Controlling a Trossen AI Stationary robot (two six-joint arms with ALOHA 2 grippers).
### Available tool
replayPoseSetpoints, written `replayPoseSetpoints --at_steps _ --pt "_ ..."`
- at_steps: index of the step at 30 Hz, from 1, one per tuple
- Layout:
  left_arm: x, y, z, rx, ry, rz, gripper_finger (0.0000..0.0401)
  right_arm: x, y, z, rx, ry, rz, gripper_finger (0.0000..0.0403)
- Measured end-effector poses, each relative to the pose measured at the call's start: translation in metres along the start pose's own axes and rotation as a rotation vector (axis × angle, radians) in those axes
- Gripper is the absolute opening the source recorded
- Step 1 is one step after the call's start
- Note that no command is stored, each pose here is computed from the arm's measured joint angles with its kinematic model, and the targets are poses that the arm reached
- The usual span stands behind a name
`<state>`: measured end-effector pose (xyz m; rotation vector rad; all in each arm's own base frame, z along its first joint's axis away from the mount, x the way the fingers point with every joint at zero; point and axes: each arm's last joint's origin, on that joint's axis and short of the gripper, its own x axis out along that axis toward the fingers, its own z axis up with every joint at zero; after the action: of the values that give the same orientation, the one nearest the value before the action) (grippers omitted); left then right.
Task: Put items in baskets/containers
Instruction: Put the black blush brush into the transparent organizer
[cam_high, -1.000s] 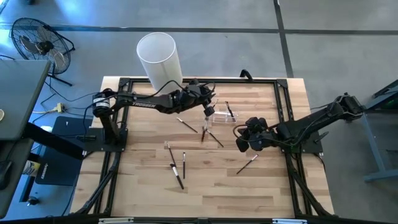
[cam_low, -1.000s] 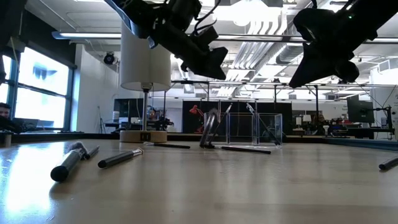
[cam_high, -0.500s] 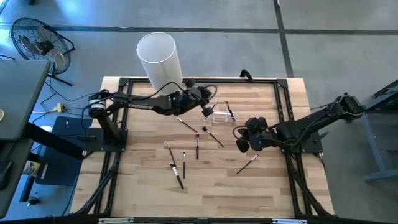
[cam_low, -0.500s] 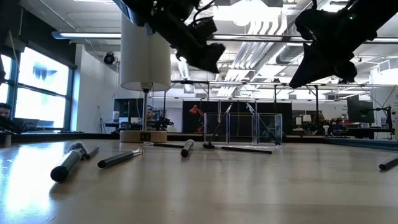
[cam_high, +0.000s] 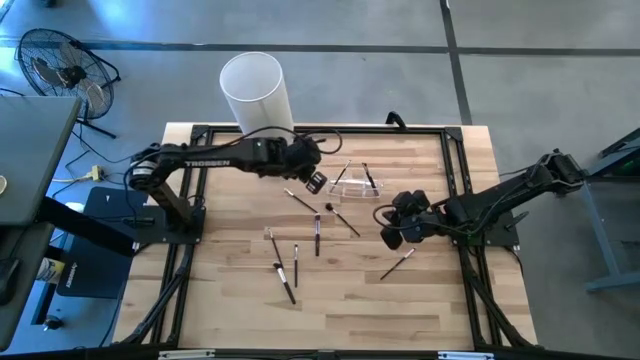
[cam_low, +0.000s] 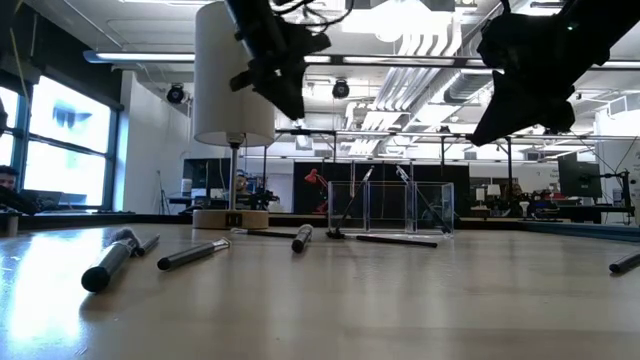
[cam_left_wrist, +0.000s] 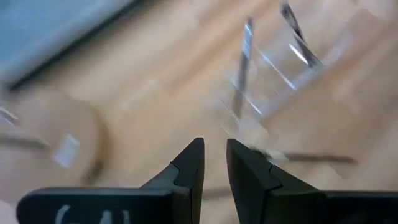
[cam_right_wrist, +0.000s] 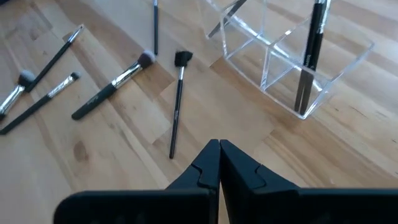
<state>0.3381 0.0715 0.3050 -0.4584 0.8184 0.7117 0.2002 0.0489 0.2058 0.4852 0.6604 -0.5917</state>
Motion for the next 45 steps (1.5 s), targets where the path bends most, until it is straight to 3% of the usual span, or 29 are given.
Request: replayPoseSetpoints --at_steps 2,7,19,29,37,45 --pt "0.003 -0.001 -0.005 -0.063 0.061 -0.056 0.0068 0.000 0.000 -0.001 -0.012 0.017 0.013 0.0003" --pt "0.019 -0.011 -0.024 -0.198 0.157 -0.053 0.0068 0.000 0.001 -0.001 -0.015 0.051 0.039 0.0002" --pt "0.068 -0.040 -0.051 -0.344 0.267 -0.040 0.0068 0.000 0.002 -0.002 -0.012 0.077 0.059 0.0004" --pt "0.108 -0.048 -0.069 -0.357 0.389 -0.036 0.0082 0.000 0.002 -0.003 -0.016 0.084 0.062 0.0003" --pt "0.114 -0.049 -0.072 -0.383 0.403 -0.035 0.0131 0.000 0.002 -0.003 -0.032 0.099 0.069 0.0002" --pt "0.135 -0.053 -0.081 -0.432 0.461 -0.043 0.0138 0.000 0.002 -0.004 -0.054 0.107 0.073 0.0001"
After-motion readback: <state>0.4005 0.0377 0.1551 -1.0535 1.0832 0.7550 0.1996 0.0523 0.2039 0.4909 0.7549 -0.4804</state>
